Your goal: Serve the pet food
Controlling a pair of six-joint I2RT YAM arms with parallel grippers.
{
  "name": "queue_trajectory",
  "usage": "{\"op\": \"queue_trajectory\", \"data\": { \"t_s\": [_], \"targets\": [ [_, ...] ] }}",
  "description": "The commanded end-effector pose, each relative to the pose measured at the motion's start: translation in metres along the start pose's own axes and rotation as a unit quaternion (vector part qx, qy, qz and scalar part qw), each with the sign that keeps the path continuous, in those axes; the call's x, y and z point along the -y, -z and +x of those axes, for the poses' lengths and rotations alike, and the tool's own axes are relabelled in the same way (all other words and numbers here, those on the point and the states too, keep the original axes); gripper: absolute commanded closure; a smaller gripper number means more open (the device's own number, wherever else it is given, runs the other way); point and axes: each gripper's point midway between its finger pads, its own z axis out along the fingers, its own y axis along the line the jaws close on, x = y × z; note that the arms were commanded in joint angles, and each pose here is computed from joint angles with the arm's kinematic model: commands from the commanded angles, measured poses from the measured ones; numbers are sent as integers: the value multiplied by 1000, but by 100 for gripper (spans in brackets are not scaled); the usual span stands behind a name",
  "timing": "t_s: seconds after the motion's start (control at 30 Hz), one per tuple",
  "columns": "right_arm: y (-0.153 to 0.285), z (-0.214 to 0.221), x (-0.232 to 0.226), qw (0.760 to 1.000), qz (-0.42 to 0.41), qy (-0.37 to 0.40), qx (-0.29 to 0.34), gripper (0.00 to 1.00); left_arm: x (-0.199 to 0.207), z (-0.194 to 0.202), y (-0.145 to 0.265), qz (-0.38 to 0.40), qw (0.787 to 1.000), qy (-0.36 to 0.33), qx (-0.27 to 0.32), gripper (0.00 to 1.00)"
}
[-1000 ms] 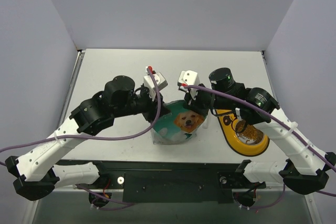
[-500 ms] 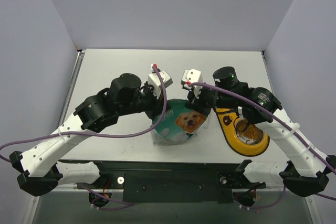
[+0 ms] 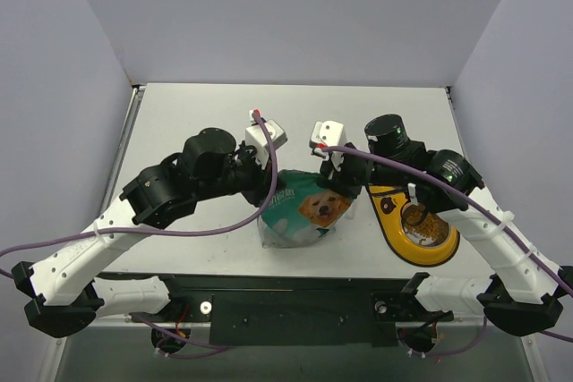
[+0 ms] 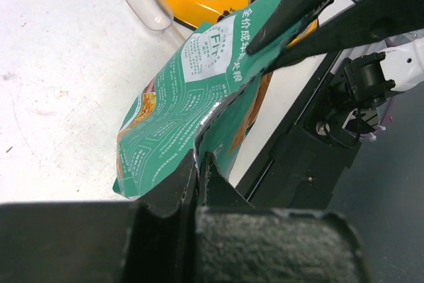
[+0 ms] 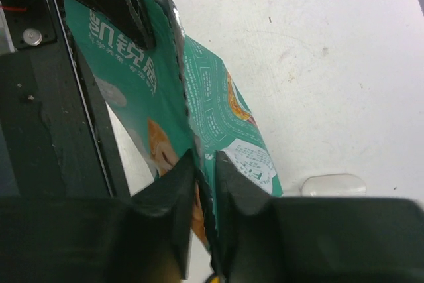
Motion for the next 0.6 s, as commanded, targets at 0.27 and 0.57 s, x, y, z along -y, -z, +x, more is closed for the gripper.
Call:
{"op": "queue_trajectory", "data": {
  "t_s": [0.27,0.57],
  "targets": [
    [-21,-42,-10,998,-44,3,42,63,24,-54,19,61,992,9,114,100],
    [-23,-32,4,1000,-7,6,20,74,19,-64,9,43,991,22,127,100]
  ]
}}
